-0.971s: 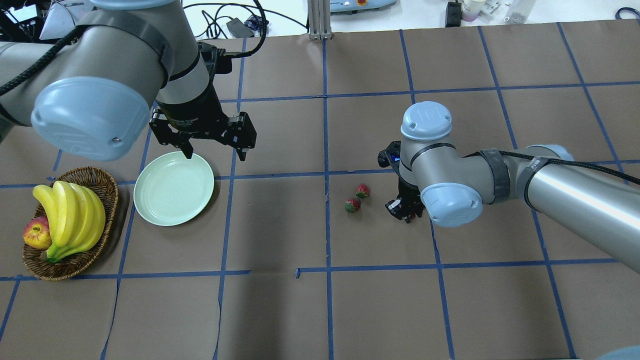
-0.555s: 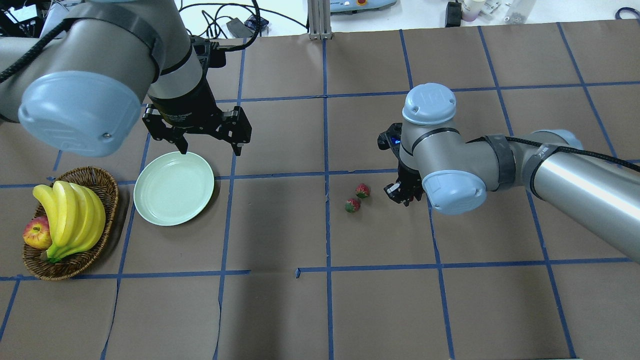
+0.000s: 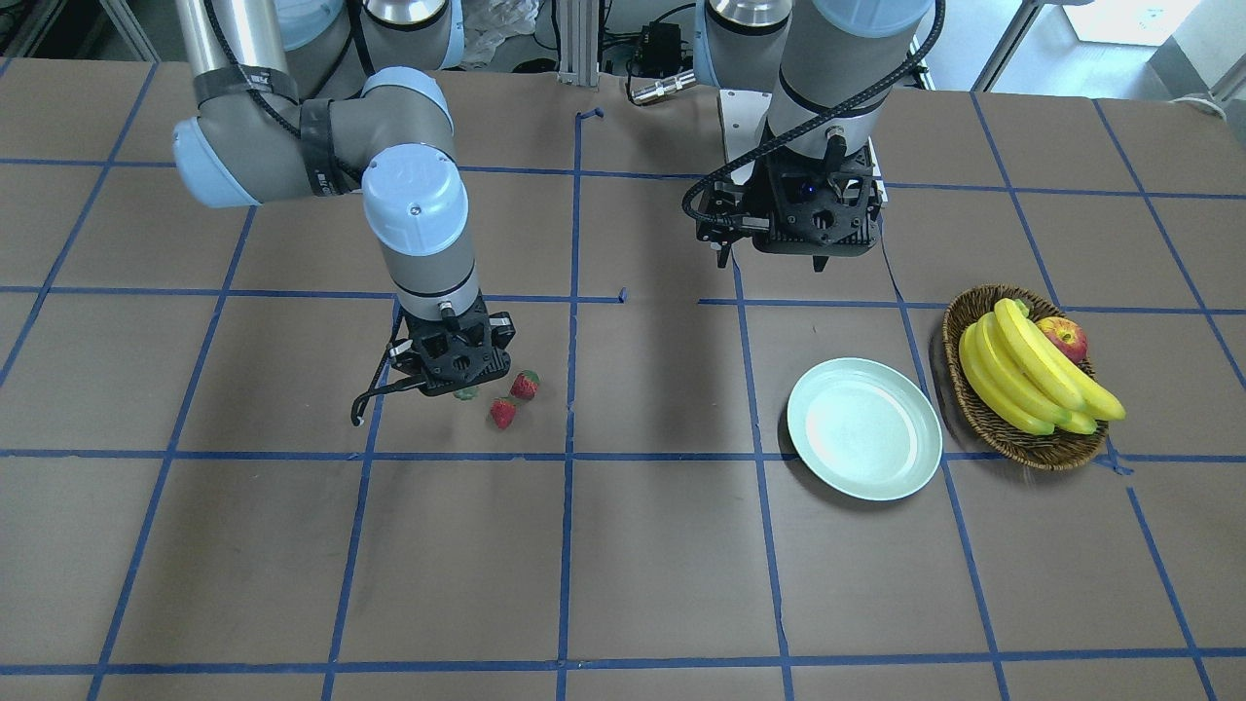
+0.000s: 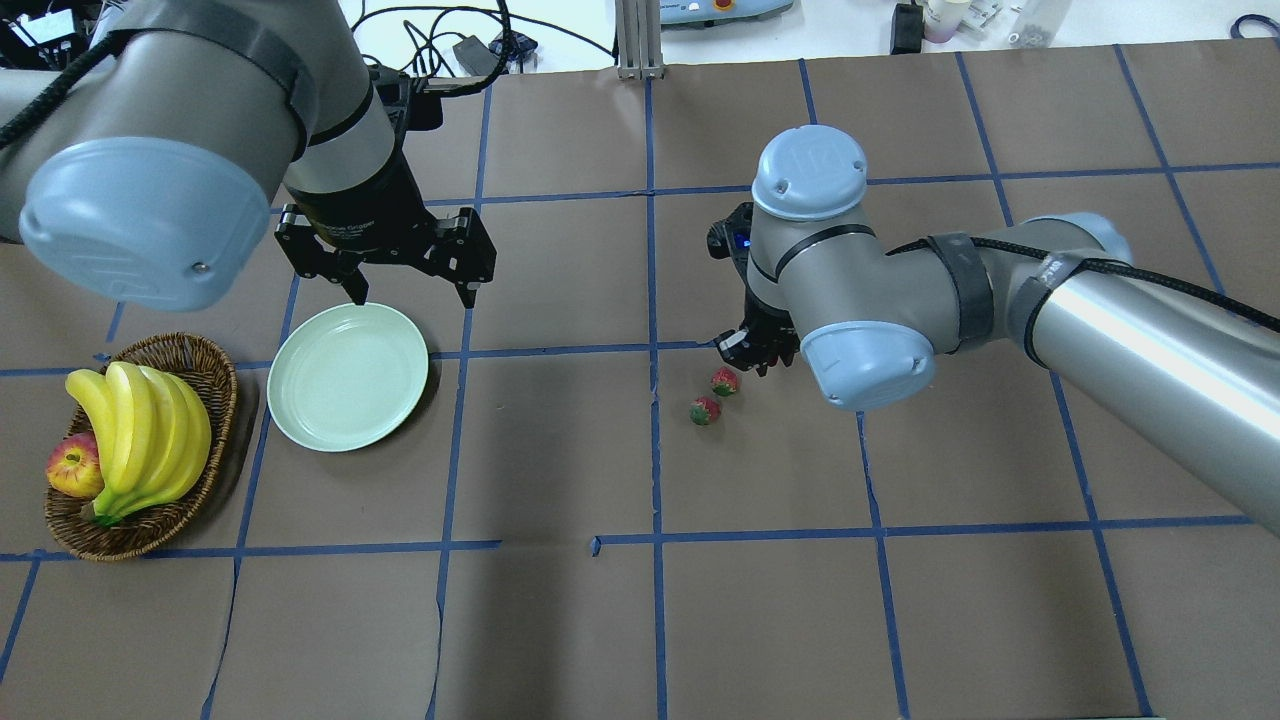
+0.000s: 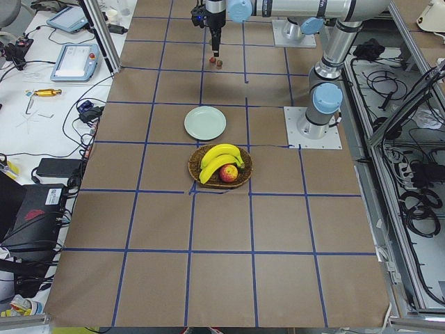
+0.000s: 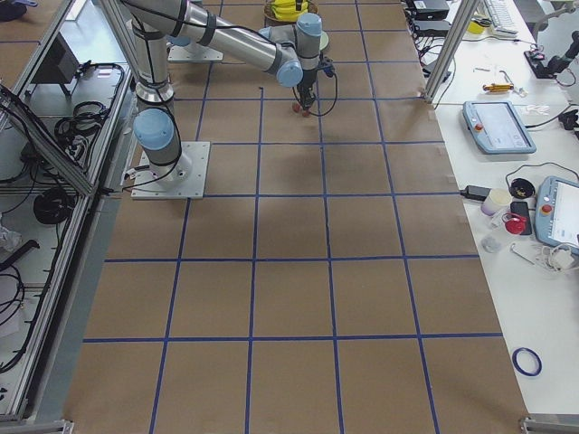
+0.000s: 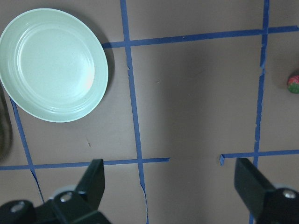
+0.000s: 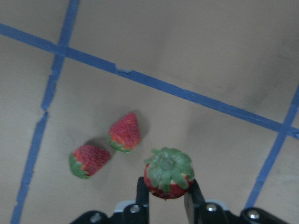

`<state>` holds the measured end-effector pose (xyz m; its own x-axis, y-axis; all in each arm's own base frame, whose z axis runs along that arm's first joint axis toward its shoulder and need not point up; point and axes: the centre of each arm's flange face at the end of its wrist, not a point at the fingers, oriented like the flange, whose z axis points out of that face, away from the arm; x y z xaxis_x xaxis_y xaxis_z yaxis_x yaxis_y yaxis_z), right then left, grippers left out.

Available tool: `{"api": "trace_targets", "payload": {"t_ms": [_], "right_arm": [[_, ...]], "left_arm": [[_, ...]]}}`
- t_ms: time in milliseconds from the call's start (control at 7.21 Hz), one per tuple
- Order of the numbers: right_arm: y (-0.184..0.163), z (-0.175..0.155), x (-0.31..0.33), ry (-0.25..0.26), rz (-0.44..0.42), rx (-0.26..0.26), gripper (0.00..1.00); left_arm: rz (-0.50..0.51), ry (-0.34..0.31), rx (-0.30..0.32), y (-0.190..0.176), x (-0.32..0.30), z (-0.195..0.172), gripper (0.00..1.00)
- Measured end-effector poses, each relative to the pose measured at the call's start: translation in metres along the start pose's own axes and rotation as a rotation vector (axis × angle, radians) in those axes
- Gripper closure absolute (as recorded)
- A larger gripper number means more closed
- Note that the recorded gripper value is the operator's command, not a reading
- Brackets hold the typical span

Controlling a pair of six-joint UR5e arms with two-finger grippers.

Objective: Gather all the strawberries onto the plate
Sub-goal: 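Lift the strawberry with the right gripper and carry it toward the plate, then lower the strawberry onto the table near the plate and open the right gripper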

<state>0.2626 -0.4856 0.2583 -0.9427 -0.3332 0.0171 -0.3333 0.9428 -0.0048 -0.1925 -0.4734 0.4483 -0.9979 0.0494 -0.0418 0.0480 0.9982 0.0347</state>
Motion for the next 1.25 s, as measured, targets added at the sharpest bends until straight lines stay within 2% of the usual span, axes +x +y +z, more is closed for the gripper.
{"api": "trace_targets", "payload": {"t_ms": [277,555,693,1248], "right_arm": [[-0.008,-0.007,-0.034,-0.077,0.009,0.027,1.00],[-0.018,0.006,-0.055,-0.181,-0.005,0.022,1.00],[-0.021,0.016,-0.063,-0.209,-0.013,0.020,1.00],[-0.030,0.054,-0.090,-0.227,-0.032,0.034,1.00]], "left_arm": [[0.002,0.001,-0.002,0.001,0.001,0.001,0.00],[0.003,0.003,-0.003,0.001,0.002,0.001,0.00],[0.004,0.003,-0.004,0.001,0.003,0.002,0.00],[0.005,0.005,-0.008,0.002,0.004,0.004,0.00]]}}
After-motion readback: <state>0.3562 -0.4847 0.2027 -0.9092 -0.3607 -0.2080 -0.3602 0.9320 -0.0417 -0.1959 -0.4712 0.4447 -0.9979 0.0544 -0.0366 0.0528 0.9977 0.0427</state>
